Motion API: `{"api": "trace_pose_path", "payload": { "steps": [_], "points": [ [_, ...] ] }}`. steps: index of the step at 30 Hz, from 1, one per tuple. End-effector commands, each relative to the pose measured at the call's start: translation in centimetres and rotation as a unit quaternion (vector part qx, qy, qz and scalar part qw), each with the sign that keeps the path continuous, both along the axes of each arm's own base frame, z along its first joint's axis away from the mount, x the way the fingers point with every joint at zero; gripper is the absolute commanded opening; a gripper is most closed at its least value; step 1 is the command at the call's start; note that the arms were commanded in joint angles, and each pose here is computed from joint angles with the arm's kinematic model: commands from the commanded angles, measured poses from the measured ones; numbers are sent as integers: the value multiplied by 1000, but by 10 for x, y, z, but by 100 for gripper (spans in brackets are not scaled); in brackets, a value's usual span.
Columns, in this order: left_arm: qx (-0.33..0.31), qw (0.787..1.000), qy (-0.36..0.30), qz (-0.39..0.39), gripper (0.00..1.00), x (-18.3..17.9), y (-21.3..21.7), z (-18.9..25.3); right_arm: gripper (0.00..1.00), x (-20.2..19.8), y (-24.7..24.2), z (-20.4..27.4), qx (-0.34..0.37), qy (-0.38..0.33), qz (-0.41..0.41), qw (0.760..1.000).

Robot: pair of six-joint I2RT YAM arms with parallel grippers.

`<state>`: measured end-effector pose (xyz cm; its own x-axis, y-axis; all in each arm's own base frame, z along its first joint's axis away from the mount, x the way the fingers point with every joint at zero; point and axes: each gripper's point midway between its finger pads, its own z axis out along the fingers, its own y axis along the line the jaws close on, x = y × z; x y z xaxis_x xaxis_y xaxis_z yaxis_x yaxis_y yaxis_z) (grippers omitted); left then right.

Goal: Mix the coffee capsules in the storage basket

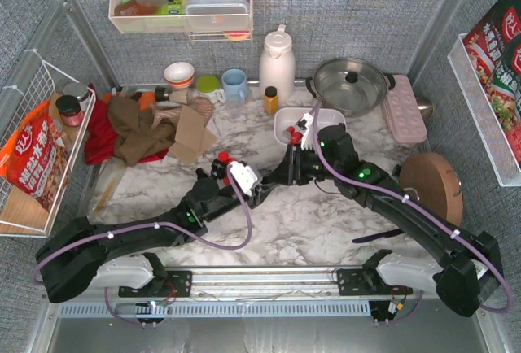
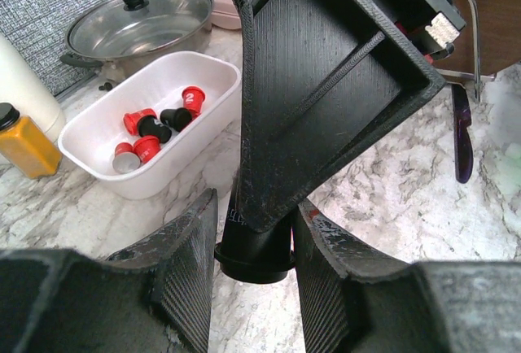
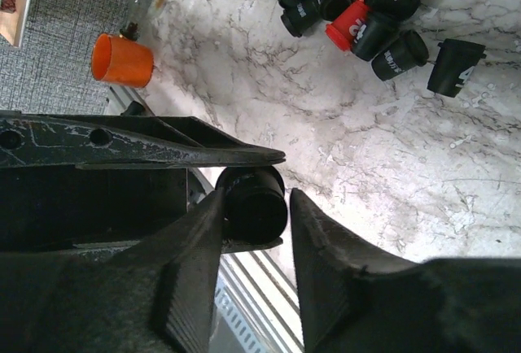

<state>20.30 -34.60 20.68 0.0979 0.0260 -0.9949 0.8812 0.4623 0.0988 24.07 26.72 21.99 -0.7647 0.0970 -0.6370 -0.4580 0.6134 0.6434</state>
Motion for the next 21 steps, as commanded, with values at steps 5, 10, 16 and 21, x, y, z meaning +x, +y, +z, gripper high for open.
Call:
{"api": "trace_pose_path", "payload": {
  "steps": [5, 10, 16, 21],
  "points": [
    [-19, 1000, -19, 12, 47, 5, 1, 14, 23, 6, 4, 6, 20, -3, -13, 1000],
    [-15, 1000, -14, 24, 62, 7, 5, 11, 14, 10, 2, 5, 18, -7, -26, 999],
    [-14, 999, -7, 40, 85, 7, 15, 7, 11, 22, -7, 2, 1, -24, -60, 998],
    [-13, 997, 23, 75, 89, 10, 30, -5, 10, 52, -42, -2, -87, -77, -133, 984]
  ]
}}
